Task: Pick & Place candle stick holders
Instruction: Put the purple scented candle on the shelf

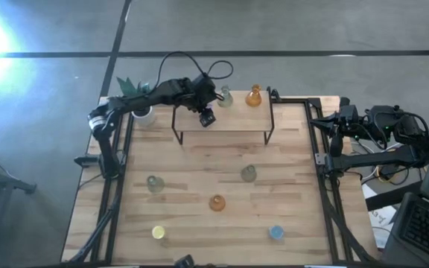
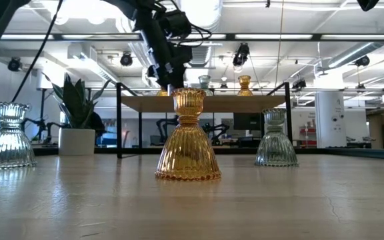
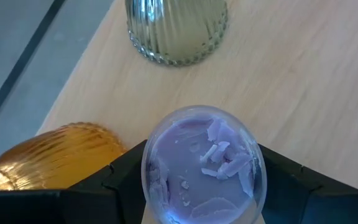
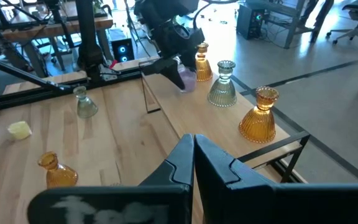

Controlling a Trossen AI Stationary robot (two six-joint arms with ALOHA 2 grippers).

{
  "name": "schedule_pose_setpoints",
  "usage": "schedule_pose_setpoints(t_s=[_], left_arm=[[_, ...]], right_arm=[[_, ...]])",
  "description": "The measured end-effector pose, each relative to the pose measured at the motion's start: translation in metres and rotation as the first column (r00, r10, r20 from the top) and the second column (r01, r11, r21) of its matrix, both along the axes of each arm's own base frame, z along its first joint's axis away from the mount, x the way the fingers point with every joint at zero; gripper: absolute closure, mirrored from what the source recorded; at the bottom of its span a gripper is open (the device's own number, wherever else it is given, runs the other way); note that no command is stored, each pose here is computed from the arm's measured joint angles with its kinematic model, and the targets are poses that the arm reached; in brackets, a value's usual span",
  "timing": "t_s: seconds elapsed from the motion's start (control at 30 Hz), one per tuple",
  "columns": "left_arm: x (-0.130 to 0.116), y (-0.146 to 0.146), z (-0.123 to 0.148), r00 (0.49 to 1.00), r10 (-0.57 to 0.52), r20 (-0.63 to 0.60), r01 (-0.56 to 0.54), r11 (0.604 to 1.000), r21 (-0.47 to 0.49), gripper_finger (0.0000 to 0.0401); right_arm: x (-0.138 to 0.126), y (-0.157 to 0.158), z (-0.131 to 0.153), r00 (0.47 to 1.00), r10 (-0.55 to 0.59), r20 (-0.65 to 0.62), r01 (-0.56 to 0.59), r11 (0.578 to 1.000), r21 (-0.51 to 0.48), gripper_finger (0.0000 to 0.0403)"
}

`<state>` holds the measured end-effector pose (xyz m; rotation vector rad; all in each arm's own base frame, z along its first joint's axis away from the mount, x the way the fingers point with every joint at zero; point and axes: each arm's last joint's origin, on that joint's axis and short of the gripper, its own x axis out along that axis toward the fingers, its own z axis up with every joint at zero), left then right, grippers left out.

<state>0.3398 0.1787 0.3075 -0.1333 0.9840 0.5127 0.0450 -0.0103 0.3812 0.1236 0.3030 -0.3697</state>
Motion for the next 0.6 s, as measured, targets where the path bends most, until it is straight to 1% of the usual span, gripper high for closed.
schedule_pose_setpoints(t_s=[0.3,0.6], left_arm=[[0.0035,0.0018,-0.0028,1.0,-0.009,0.003,0.009,1.0,0.008,0.0163],[0.0039,0.0017,-0.0028,1.0,0.015,0.021,-0.015,1.0,-0.013,0.016]], right_arm=[[0.0,0.0,0.0,1.0,0.0,0.0,0.0,1.0,0.0,0.0394],[0.0,0.0,-0.0001,1.0,0.0,0.0,0.0,1.0,0.0,0.0394]])
